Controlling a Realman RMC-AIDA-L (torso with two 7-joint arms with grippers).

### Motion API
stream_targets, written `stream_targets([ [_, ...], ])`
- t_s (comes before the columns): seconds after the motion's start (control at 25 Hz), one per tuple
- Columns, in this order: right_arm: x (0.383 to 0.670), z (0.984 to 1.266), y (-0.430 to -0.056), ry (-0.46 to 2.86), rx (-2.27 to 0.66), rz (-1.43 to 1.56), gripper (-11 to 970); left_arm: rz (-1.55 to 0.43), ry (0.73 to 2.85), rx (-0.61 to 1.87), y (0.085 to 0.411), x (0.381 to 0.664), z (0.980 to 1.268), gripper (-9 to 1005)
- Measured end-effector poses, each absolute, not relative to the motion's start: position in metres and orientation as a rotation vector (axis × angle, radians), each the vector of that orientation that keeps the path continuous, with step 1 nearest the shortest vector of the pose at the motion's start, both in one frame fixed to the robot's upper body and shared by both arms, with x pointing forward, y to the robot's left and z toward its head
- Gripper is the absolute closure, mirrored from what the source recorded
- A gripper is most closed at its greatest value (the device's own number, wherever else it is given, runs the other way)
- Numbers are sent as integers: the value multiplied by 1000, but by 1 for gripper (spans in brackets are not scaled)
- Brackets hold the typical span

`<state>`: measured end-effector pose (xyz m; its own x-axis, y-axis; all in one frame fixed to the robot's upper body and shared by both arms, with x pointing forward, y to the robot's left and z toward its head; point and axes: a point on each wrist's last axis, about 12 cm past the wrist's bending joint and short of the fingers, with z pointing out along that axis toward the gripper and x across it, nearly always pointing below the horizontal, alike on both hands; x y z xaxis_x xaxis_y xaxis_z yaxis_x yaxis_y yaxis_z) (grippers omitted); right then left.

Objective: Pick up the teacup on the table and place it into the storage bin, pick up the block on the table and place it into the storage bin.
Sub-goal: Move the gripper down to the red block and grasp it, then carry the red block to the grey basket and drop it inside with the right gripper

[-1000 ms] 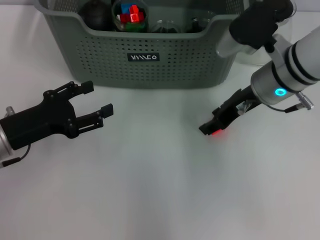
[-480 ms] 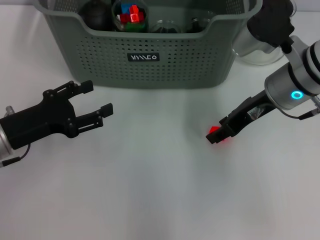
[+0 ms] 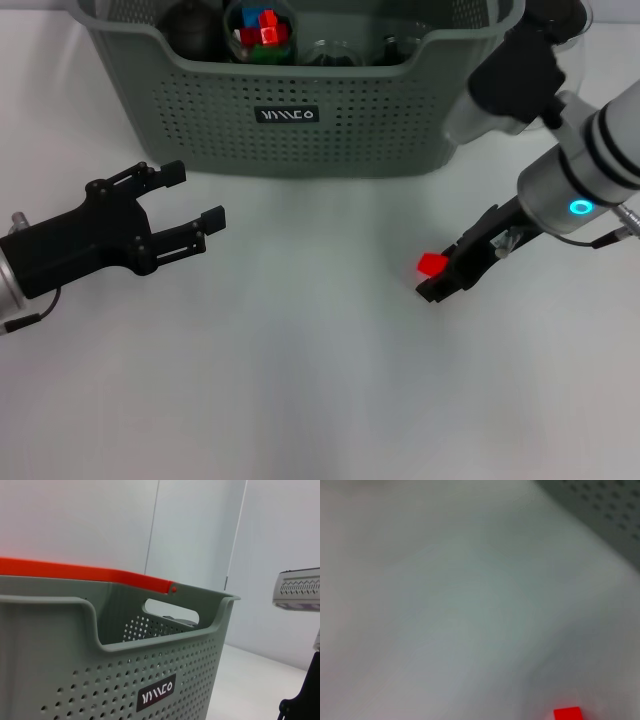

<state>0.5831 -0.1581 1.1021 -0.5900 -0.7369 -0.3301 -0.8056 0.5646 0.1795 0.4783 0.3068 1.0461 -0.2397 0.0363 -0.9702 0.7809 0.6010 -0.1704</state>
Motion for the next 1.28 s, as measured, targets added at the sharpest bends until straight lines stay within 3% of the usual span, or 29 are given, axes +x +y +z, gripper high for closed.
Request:
stream_targets([
  [0.28,582,1100,-146,2530,-1424,353,352,-809,1683,683,307,478,1046,171],
  [0.48,582,1105,-142,2519,-1436,349,445,-808,1684,682,307,478,1046,171],
  [1.12,583,1104,-145,2563,-1395,293,525,-807,1684,682,307,479,1046,171],
  [1.24,583,1107,-143,2548,-1387,316,736,-806,1683,682,307,479,1046,171],
  [1.28,582,1108,-143,2542,-1391,323,739,-806,1683,682,307,479,1046,171],
])
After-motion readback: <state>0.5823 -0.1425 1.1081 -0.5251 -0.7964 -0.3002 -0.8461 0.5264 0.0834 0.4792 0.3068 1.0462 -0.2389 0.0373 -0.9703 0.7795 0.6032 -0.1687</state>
